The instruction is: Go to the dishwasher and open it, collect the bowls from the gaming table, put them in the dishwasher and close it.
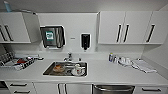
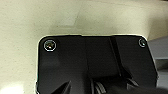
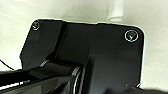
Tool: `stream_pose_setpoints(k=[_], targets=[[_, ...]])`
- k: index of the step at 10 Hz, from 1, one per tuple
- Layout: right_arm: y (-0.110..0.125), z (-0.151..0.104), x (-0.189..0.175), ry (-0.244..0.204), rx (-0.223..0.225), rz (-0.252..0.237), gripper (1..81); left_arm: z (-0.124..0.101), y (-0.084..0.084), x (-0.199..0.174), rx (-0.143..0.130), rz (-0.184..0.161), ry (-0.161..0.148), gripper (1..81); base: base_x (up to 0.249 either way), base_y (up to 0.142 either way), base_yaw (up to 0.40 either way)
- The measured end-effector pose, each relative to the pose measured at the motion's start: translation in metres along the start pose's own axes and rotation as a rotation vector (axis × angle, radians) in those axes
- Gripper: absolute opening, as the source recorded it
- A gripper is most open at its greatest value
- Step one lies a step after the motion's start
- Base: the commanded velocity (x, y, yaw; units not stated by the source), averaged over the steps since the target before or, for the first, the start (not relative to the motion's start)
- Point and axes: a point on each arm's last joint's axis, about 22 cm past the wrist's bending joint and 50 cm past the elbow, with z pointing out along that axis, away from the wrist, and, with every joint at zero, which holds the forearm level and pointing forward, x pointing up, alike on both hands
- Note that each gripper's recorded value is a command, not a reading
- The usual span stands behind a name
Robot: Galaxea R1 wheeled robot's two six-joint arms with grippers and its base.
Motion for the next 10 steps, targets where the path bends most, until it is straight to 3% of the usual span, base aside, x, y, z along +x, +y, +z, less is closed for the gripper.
stream_pose_setpoints(k=[1,4,6,10], targets=[[0.001,0.000,0.006,0.010,-0.001,-0.001,81.1,0.000,0.000,0.006,-0.001,0.001,0.010,81.1,0.000,0.000,0.000],[0.005,-0.002,-0.012,-0.013,-0.006,0.004,81.1,-0.001,0.000,-0.013,0.000,-0.004,-0.016,81.1,0.000,0.000,0.000],[0.009,-0.002,-0.006,-0.003,-0.011,0.004,81.1,0.000,0.000,-0.008,0.000,-0.003,-0.009,81.1,0.000,0.000,0.000],[0.019,-0.005,-0.004,0.000,-0.024,0.061,81.1,-0.002,-0.005,-0.009,0.007,-0.003,-0.013,81.1,0.000,0.000,0.000]])
